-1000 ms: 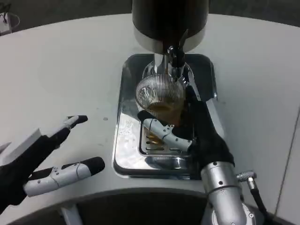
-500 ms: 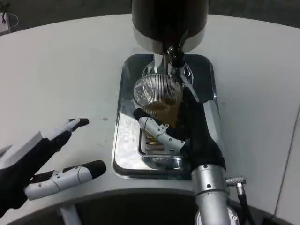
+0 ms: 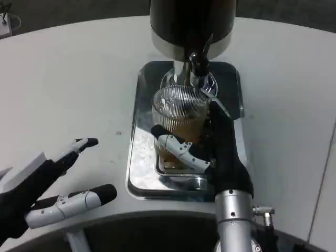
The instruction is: Grasp the cup under the faucet to collect the drink, then remove the cup.
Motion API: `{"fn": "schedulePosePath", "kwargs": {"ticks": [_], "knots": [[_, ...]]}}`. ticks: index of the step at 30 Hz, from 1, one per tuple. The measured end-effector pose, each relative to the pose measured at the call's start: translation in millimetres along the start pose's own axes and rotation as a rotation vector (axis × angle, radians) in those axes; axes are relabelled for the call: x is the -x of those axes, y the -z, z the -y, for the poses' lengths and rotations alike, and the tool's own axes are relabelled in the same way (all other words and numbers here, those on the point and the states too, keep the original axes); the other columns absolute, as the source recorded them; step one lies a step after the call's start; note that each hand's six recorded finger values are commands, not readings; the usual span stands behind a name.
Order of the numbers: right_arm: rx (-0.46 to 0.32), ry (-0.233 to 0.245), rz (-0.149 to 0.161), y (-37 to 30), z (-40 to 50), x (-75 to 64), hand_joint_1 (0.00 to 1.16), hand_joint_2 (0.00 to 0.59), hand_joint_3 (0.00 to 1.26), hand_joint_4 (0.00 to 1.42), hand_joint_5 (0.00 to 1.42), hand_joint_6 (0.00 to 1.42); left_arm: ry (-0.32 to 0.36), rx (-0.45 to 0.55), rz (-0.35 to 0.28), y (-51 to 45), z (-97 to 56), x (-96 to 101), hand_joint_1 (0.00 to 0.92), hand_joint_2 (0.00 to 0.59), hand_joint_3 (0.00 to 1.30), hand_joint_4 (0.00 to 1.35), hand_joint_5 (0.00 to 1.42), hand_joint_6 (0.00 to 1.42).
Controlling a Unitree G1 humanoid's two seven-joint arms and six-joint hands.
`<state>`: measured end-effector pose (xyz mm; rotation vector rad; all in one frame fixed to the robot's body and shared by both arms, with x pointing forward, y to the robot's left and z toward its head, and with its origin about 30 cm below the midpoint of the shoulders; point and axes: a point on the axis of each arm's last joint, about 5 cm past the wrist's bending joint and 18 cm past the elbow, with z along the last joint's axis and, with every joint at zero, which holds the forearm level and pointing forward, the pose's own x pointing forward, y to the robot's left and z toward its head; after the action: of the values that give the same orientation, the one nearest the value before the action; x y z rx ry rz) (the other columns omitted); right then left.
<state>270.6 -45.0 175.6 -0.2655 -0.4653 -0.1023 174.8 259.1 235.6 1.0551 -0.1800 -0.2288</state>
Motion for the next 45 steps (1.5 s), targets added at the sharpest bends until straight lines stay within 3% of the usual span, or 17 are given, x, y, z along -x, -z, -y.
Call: {"fn": "schedulePosePath", "kwargs": {"ticks": [6, 11, 19, 29, 36, 45], "knots": [[-0.024, 0.036, -0.005, 0.8, 0.0, 0.2, 0.89, 0.242, 0.57, 0.75, 0.9, 1.07, 0.003, -0.012, 0.002, -0.1, -1.7, -0.1, 0.0, 0.064, 0.09, 0.0, 0.06, 0.19], [-0.043, 0.075, -0.017, 1.2, 2.0, -0.8, 0.88, 0.241, 0.63, 0.83, 1.0, 1.18, 0.001, -0.012, 0.004, 0.6, -2.4, -1.7, 0.0, 0.064, 0.09, 0.0, 0.06, 0.18], [-0.07, 0.098, -0.029, 1.0, 4.3, 0.7, 0.89, 0.228, 0.73, 0.99, 1.18, 1.34, -0.01, -0.011, 0.014, 0.5, -4.9, -7.1, 0.0, 0.064, 0.09, 0.0, 0.07, 0.18], [-0.126, 0.112, -0.038, -2.5, 14.3, 13.9, 0.9, 0.225, 0.85, 1.09, 1.28, 1.42, 0.001, -0.01, 0.032, 0.2, -4.1, -15.2, 0.0, 0.064, 0.09, 0.01, 0.08, 0.18], [-0.152, 0.115, 0.024, -12.9, 27.1, 15.0, 0.9, 0.225, 0.87, 1.11, 1.29, 1.42, 0.001, -0.007, 0.03, 2.3, -4.4, -17.5, 0.0, 0.064, 0.09, 0.01, 0.08, 0.18], [-0.129, 0.076, -0.003, -6.7, 44.8, 26.9, 0.89, 0.22, 0.87, 1.11, 1.3, 1.42, -0.001, -0.013, 0.063, -1.7, -6.2, -24.9, 0.0, 0.064, 0.09, 0.01, 0.08, 0.18]]}}
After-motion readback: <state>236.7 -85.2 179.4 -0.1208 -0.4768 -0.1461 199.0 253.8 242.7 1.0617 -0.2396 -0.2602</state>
